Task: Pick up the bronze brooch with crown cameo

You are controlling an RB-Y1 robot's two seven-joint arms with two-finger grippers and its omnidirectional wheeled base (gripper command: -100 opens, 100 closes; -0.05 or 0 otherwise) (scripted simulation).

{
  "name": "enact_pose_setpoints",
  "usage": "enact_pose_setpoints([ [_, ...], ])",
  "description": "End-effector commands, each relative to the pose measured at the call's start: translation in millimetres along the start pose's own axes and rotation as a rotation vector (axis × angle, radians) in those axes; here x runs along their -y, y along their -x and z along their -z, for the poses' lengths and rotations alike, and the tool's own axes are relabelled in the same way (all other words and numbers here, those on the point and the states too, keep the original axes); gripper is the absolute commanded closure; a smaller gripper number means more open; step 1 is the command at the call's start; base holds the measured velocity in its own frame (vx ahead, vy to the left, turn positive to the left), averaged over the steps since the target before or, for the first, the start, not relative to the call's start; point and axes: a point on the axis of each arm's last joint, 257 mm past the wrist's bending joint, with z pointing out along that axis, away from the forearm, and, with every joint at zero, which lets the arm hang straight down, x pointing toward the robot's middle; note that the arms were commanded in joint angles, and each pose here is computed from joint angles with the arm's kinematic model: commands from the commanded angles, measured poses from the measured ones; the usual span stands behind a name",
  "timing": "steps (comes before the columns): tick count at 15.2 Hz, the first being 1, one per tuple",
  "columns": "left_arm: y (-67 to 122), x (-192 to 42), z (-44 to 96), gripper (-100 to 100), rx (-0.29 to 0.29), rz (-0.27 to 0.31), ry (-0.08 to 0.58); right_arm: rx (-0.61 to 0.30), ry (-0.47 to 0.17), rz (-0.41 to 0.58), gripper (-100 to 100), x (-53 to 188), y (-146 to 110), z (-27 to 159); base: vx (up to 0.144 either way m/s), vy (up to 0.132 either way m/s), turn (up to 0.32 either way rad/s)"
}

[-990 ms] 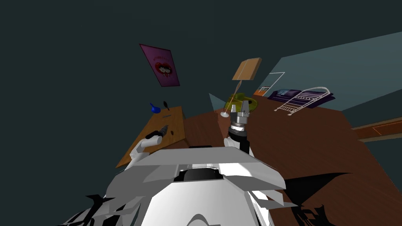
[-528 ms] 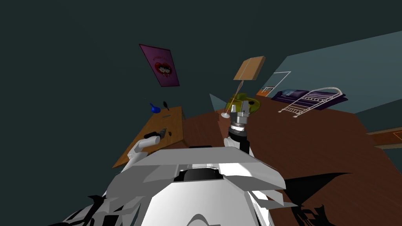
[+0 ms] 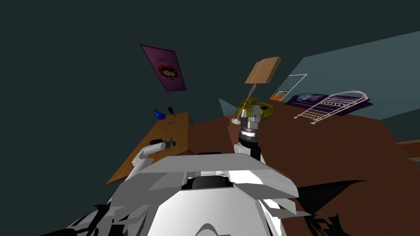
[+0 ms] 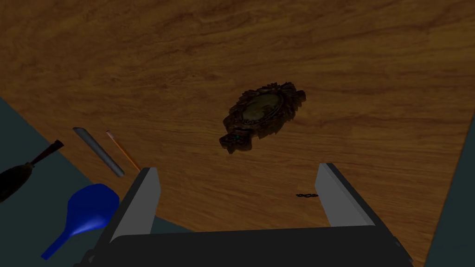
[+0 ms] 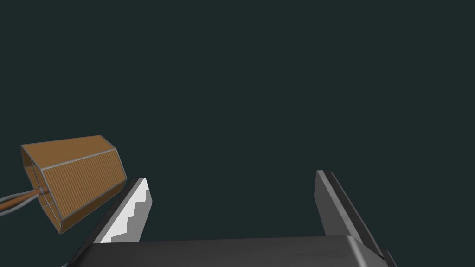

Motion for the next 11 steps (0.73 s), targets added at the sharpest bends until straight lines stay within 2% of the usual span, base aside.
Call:
enact_pose_setpoints([
  [1, 0.8, -13.1, 0.8, -100, -0.01, 0.011, 0.042, 0.0, 0.0, 0.0, 0, 0.0, 0.0, 0.0, 0.089, -0.026, 0.042],
  [5, 2.8, -43.5, -1.8, -100, -0.039, 0.047, 0.144, 0.0, 0.0, 0.0, 0, 0.0, 0.0, 0.0, 0.111, -0.02, 0.056],
  [6, 2.5, -44.1, -1.7, -100, -0.04, 0.047, 0.147, 0.0, 0.0, 0.0, 0, 0.0, 0.0, 0.0, 0.121, -0.016, 0.052],
  [11, 0.9, -73.0, -1.1, -100, -0.074, 0.084, 0.243, 0.0, 0.0, 0.0, 0, 0.0, 0.0, 0.0, 0.13, 0.015, 0.054],
])
